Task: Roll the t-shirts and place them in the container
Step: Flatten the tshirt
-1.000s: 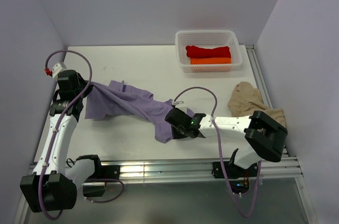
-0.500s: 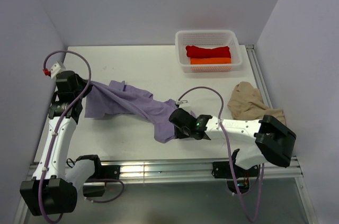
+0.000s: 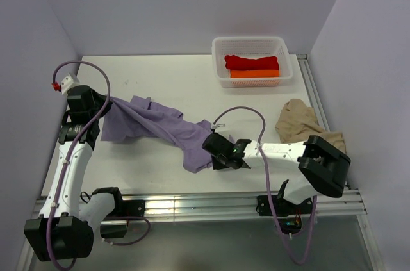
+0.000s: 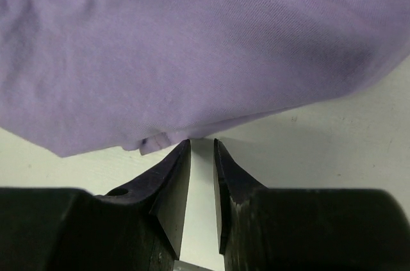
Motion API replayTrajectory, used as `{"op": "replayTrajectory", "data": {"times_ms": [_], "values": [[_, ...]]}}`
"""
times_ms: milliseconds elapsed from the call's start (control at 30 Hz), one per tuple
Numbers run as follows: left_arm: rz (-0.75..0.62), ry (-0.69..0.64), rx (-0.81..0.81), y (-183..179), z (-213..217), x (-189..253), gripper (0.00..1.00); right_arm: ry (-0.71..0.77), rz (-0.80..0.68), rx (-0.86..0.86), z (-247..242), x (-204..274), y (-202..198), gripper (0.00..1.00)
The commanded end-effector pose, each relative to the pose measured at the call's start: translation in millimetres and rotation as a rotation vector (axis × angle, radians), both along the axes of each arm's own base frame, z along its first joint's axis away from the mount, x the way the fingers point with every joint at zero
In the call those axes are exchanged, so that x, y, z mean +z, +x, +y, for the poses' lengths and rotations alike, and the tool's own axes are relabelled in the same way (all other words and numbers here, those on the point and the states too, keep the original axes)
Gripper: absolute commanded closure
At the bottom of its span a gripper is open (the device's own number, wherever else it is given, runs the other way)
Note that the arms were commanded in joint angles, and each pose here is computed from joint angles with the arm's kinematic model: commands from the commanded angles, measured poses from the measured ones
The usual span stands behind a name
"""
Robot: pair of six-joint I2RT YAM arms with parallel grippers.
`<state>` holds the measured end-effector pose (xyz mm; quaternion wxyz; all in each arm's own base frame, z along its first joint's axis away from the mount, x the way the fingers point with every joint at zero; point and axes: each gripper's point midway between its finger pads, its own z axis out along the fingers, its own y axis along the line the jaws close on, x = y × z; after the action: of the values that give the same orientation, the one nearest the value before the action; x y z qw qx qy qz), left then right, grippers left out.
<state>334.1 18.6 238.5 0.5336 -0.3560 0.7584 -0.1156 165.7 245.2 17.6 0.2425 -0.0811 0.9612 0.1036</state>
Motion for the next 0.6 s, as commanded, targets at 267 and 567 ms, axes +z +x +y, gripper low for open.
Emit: {"op": "replayTrajectory", "data": {"times_ms": [267, 567], "values": [[-0.081, 0.011, -0.012, 7.5, -0.1, 22.2, 1.00, 0.009, -0.032, 0.027, 25.4, 7.9, 16.2, 0.72], [-0.094, 0.009, -0.019, 7.1, -1.5, 25.0, 1.00, 0.005, -0.047, 0.036, 32.4, 14.4, 22.1, 0.72]]}}
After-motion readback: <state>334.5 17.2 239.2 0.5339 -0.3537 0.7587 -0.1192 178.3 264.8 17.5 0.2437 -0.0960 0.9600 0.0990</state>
